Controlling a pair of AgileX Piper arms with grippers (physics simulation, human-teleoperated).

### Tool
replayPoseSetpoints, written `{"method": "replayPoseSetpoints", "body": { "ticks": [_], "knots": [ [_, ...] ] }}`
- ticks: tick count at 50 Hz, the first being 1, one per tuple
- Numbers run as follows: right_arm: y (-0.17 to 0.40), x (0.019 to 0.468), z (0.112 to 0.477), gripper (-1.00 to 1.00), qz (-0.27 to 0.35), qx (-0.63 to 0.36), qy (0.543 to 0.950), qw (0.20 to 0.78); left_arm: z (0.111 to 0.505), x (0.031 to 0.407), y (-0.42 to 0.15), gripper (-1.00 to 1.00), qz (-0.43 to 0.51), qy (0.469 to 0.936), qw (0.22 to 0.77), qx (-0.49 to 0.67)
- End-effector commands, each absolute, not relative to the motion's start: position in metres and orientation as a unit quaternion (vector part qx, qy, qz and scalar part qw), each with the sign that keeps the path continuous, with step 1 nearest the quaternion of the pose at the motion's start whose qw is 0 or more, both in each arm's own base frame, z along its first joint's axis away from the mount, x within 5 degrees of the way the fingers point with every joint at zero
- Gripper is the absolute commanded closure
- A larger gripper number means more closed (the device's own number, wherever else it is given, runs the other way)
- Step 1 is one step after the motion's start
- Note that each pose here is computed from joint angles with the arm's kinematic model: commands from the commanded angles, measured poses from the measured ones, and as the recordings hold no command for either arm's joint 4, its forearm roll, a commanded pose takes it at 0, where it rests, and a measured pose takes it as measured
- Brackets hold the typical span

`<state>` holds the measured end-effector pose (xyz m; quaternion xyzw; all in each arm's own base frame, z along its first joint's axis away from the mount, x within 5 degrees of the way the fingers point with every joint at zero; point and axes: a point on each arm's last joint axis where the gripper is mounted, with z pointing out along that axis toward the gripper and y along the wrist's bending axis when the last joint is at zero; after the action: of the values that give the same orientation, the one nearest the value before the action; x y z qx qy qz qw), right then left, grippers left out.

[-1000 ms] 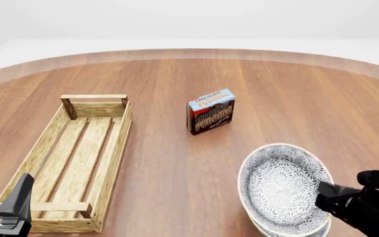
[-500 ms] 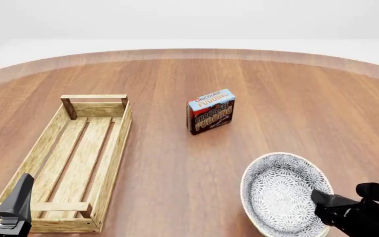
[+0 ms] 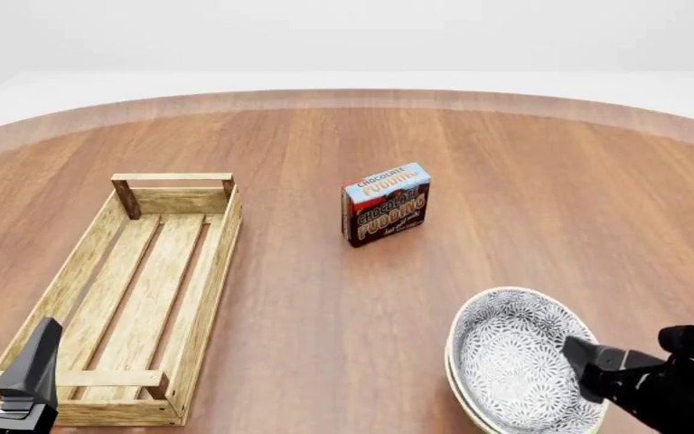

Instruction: Stack the left bowl on the right bowl and place them in the tray.

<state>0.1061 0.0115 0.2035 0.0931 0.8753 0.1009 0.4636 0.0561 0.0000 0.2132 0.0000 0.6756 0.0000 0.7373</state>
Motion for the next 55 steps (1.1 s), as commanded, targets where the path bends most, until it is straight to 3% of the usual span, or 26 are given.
{"method": "replayPoseSetpoints", "body": {
  "ticks": [1, 19, 55],
  "knots": [
    [0.010, 0.108, 0.210, -1.00, 0.090, 0.090, 0.878, 0.461, 0.213, 0.056, 0.000, -1.00, 0.000, 0.676, 0.737, 0.000],
    [0.000, 0.120, 0.213, -1.00, 0.041, 0.084, 0.893, 0.441, 0.213, 0.056, 0.000, -1.00, 0.000, 0.676, 0.737, 0.000],
    [0.007, 0.120, 0.171, -1.00, 0.052, 0.066, 0.911, 0.405, 0.213, 0.056, 0.000, -1.00, 0.000, 0.676, 0.737, 0.000]
  ]
}}
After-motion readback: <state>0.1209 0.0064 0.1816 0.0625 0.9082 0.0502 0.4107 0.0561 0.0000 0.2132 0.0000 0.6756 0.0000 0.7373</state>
